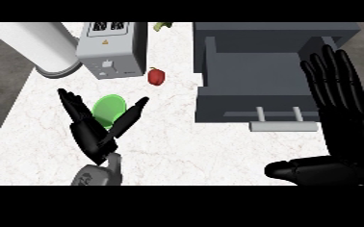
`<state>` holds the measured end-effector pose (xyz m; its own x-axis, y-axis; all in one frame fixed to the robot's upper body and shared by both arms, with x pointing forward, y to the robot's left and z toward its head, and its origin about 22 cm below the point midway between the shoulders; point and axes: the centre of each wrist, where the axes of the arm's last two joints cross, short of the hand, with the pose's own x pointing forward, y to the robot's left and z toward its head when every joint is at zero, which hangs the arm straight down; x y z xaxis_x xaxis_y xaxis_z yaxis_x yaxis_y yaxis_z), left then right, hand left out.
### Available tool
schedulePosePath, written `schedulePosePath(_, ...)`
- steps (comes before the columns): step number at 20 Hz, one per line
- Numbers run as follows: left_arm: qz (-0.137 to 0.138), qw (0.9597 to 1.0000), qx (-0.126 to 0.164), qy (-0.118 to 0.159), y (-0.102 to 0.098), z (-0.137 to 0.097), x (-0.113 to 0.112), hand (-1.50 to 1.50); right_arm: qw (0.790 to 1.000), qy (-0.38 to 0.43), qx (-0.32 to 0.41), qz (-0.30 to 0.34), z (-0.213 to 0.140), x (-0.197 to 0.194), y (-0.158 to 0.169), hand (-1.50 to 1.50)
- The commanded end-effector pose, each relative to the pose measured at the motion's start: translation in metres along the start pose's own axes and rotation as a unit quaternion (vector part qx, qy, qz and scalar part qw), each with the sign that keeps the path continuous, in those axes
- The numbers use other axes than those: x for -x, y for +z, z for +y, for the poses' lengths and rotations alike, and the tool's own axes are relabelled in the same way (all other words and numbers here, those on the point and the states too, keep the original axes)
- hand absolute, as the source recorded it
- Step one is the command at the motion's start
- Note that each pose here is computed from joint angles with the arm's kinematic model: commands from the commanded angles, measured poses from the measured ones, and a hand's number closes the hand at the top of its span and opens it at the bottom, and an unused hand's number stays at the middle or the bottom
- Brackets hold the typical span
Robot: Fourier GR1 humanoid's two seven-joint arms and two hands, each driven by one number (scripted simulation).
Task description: Pick up the cup, place it into the drawer and close the drawer
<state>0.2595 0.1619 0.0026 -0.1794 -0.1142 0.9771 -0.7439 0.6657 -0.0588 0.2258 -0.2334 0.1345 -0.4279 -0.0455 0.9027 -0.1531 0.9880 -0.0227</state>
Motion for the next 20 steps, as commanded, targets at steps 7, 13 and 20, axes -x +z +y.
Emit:
schedulePosePath(7, 0.024, 0.9994, -0.023, -0.006, 0.006, 0.018, 0.046, -1.5, 1.0, 0.005, -0.003, -0.006, -0.011, -0.016, 0.008, -1.5)
schedulePosePath(13, 0.037, 0.999, -0.024, 0.002, -0.01, 0.037, 0.079, -1.5, 1.0, -0.002, -0.007, 0.002, 0.003, -0.008, -0.015, -1.5)
schedulePosePath(20, 0.03, 0.9987, -0.039, 0.007, -0.02, 0.046, 0.104, -1.5, 1.0, 0.0, -0.011, 0.006, -0.005, -0.009, 0.006, -1.5)
